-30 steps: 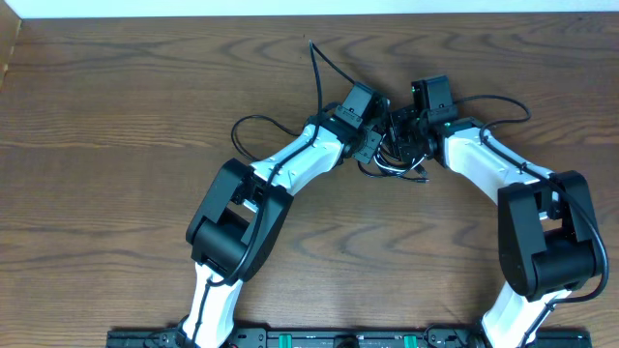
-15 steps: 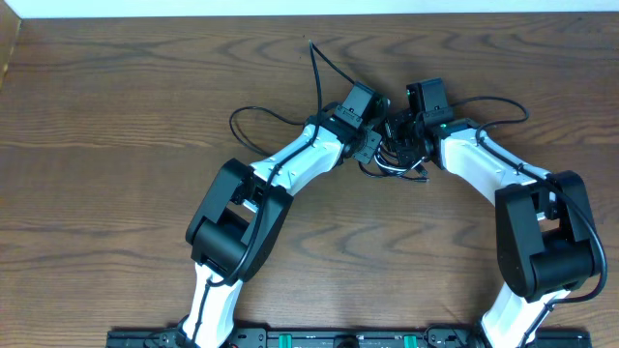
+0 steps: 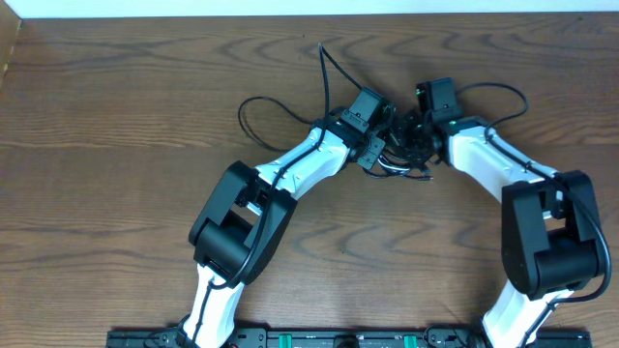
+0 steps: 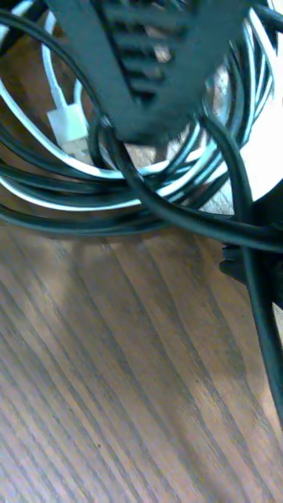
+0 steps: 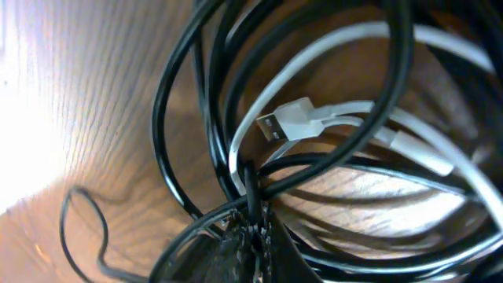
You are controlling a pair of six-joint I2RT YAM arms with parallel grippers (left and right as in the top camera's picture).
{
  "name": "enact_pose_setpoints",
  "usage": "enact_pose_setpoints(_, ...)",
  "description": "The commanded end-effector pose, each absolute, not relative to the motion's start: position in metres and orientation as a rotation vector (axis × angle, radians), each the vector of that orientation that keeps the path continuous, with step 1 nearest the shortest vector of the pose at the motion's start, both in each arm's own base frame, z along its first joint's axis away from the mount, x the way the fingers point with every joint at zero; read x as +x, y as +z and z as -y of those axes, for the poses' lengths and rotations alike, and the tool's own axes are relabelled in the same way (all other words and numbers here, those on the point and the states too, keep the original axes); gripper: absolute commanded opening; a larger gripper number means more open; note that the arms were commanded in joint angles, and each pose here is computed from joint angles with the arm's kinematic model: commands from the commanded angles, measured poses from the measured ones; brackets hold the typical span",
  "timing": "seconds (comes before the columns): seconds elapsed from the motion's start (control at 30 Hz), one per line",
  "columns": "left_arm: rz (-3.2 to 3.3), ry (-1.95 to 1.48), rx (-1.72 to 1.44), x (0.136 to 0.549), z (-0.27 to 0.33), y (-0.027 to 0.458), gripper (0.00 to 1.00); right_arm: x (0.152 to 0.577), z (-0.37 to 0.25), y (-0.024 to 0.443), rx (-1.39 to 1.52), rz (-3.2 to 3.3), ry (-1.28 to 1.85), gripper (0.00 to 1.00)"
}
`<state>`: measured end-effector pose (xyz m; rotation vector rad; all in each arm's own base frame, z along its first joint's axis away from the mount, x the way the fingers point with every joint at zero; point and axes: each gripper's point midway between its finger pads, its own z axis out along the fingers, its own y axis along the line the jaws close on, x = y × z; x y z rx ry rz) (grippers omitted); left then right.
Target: Untangle cables
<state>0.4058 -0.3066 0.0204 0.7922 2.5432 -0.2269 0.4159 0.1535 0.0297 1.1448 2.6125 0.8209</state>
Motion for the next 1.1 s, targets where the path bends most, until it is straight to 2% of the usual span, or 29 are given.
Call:
enact_pose_setpoints(0.0, -2.517, -0.200, 0.784, 0.410, 0.303, 0.032, 0.08, 0.417, -0.145, 0.034, 0.915, -2.673, 0.906, 0.01)
enact_pose_setpoints(0.27, -2.538, -0.189, 0.768, 0.412, 0.294, 0.030, 0.08, 0.416, -0.098, 0.031, 0.901, -2.685, 0.889, 0.01)
enact_pose_setpoints(0.67, -2.616, -0.170, 0.709, 0.414, 0.267, 0.024, 0.07, 0.421, -0.044, 0.065, 0.787, -2.712, 0.901, 0.01)
enact_pose_setpoints(0.77, -2.616, -0.174, 0.708, 0.413, 0.270, 0.024, 0.07, 0.418, -0.060, 0.072, 0.759, -2.710, 1.030, 0.16)
enact_pose_setpoints(0.83, -2.623, -0.189, 0.655, 0.415, 0.271, 0.025, 0.07, 0.414, -0.069, 0.072, 0.764, -2.732, 1.044, 0.40)
enact_pose_setpoints(0.97, -2.635, -0.202, 0.600, 0.415, 0.271, 0.025, 0.08, 0.404, -0.100, 0.071, 0.838, -2.784, 1.075, 0.43)
enact_pose_setpoints(1.07, -2.645, -0.210, 0.564, 0.415, 0.271, 0.025, 0.08, 0.401, -0.126, 0.070, 0.923, -2.804, 1.074, 0.33)
